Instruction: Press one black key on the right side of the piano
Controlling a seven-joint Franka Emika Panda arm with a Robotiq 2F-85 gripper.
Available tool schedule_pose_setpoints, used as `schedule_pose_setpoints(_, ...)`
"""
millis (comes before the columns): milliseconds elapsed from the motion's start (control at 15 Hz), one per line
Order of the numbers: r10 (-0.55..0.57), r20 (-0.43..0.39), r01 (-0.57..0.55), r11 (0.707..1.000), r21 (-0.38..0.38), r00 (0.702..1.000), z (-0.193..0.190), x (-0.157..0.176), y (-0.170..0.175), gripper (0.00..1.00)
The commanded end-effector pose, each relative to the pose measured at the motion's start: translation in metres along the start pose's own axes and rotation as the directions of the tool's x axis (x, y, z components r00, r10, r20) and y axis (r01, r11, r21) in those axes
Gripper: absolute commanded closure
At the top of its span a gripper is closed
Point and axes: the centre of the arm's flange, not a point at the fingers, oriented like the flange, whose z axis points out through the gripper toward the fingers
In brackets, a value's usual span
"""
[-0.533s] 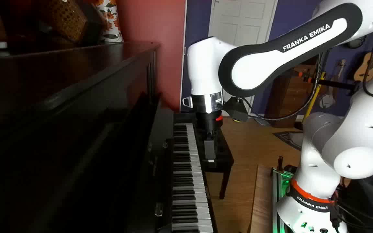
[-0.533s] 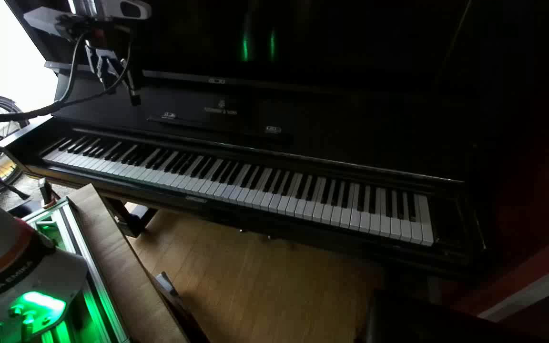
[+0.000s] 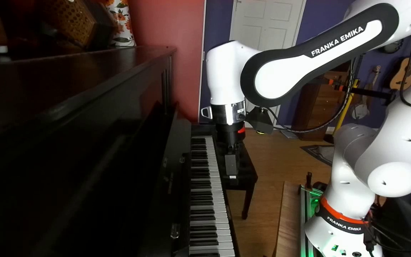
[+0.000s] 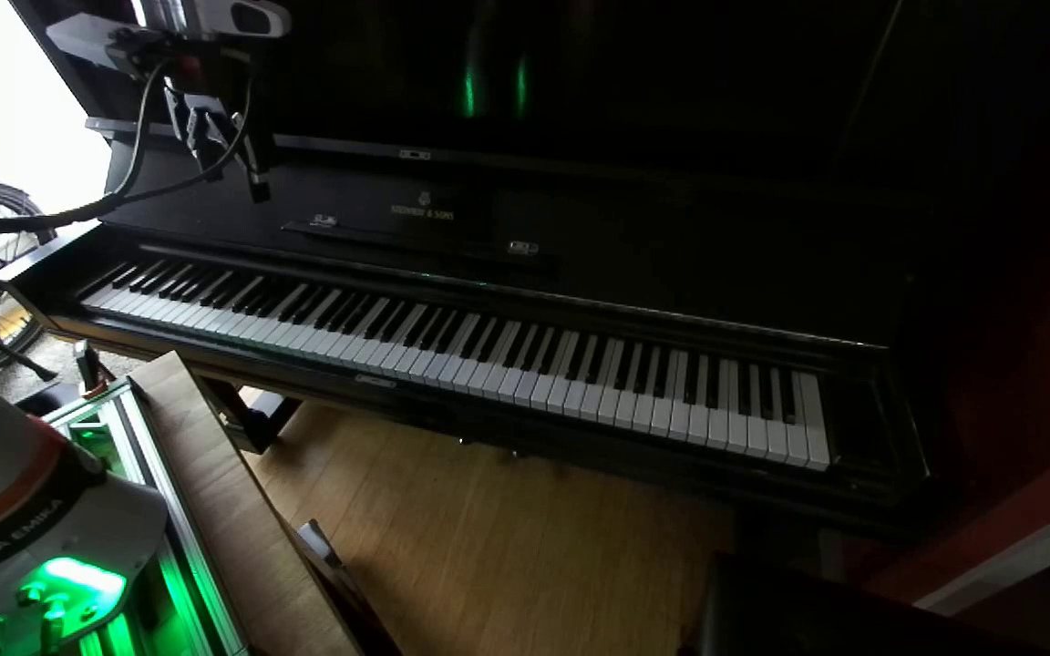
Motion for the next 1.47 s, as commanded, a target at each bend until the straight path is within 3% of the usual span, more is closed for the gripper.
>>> schedule_pose_setpoints(0, 0.070, 0.082, -0.071, 0.997, 0.013, 0.994, 0.021, 0.013, 0.049, 0.00)
schedule_pose_setpoints(333, 0.032, 0.107, -0.031, 0.999, -0.008, 0.994, 0.052, 0.016, 0.155, 0.00)
schedule_pose_setpoints(533, 0.016, 0.053, -0.014, 0.999, -0.040, 0.998, 0.072, 0.019, 0.211, 0.00)
schedule_pose_setpoints(733, 0.059, -0.050, -0.061, 0.998, -0.032, 0.997, 0.087, 0.018, 0.257, 0.00)
schedule_pose_setpoints(800, 0.051, -0.014, -0.051, 0.998, -0.038, 0.999, 0.073, 0.013, 0.232, 0.00)
schedule_pose_setpoints(933, 0.069, -0.038, -0.071, 0.997, -0.035, 0.997, 0.081, 0.012, 0.252, 0.00)
schedule_pose_setpoints(1200, 0.069, -0.039, -0.071, 0.997, -0.035, 0.997, 0.082, 0.013, 0.254, 0.00)
schedule_pose_setpoints(1400, -0.039, -0.034, 0.035, 0.994, -0.101, 0.999, 0.101, 0.031, 0.264, 0.00)
